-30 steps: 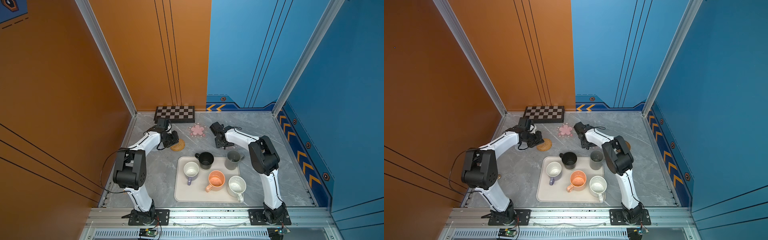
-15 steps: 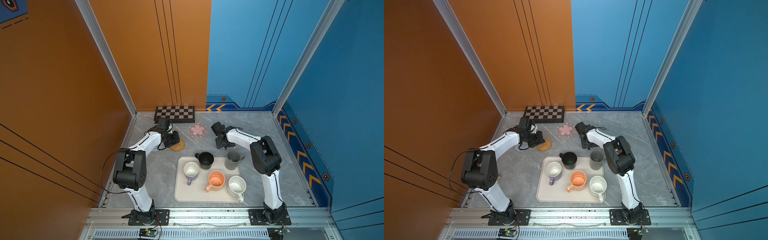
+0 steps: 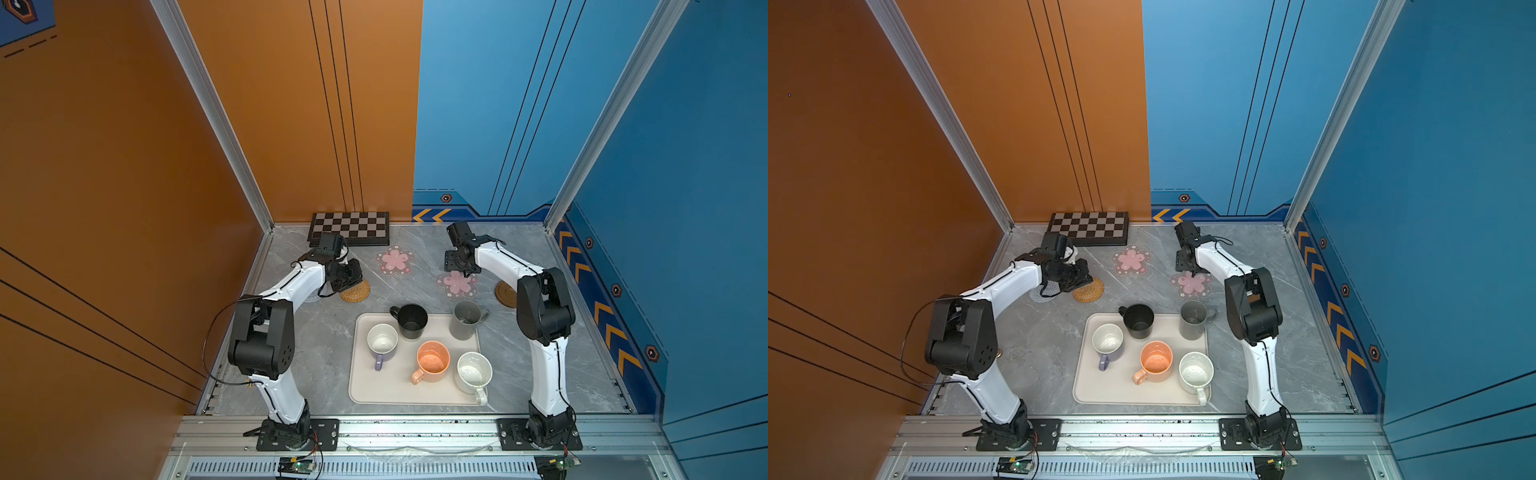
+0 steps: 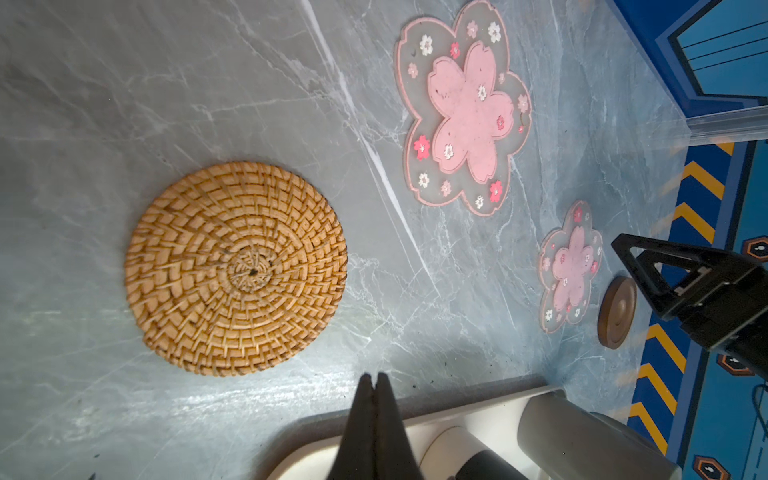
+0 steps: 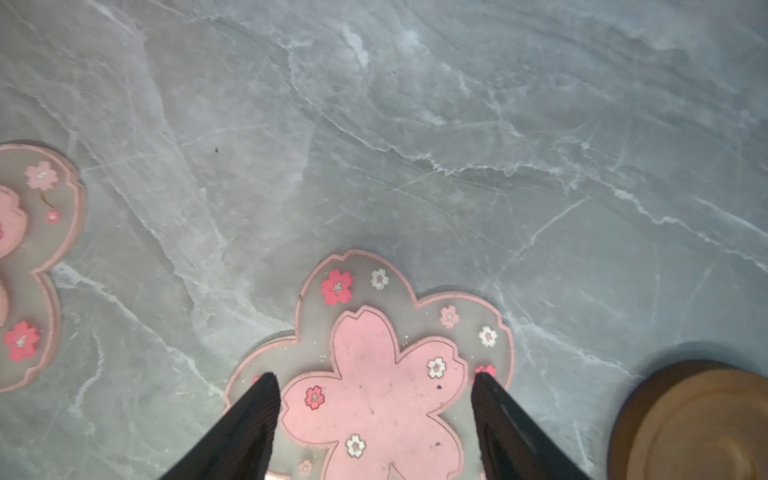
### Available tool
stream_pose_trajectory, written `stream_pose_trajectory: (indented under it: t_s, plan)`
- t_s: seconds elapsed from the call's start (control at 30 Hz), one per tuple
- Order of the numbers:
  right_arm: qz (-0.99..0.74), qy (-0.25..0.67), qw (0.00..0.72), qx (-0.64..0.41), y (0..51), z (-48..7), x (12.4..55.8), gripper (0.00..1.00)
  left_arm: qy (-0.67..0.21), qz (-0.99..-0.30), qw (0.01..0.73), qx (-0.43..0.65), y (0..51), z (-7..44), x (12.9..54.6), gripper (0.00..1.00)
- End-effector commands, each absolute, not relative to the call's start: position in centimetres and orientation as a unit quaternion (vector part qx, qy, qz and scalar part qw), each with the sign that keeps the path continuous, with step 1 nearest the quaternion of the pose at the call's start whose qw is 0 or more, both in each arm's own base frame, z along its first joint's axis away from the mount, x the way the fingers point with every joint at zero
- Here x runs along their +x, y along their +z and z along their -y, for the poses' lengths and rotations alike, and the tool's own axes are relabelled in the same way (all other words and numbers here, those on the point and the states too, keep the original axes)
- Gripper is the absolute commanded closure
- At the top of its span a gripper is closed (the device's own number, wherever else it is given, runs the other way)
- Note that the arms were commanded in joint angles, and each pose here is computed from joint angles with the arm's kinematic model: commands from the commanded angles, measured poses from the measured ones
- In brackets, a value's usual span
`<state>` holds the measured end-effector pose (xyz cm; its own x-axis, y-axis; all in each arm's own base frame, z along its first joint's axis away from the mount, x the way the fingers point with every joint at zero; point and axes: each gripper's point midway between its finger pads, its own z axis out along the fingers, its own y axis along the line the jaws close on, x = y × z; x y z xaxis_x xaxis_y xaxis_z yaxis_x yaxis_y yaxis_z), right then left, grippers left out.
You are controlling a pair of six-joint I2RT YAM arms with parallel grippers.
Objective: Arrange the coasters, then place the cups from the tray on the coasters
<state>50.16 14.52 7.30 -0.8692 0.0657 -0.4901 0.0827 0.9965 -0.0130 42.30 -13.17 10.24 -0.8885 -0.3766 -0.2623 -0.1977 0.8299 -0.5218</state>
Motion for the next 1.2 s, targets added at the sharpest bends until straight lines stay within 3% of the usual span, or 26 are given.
stream_pose_trajectory:
  t_s: [0.0,0.47,1.17]
  plan:
    - [-0.966,0.000,0.257,0.013,6.7,-15.7,51.5,0.25,-0.241,-0.943,0.169,-0.156,9.6,13.5,42.7,0.96]
    - [-0.969,0.000,0.247,0.023,4.3,-14.8,54.6,0.23,-0.234,-0.946,0.159,-0.158,8.2,13.9,43.7,0.95]
    - [-0.985,-0.044,0.163,0.015,0.0,-13.8,50.2,0.24,-0.241,-0.944,0.166,-0.155,9.2,14.1,43.5,0.95]
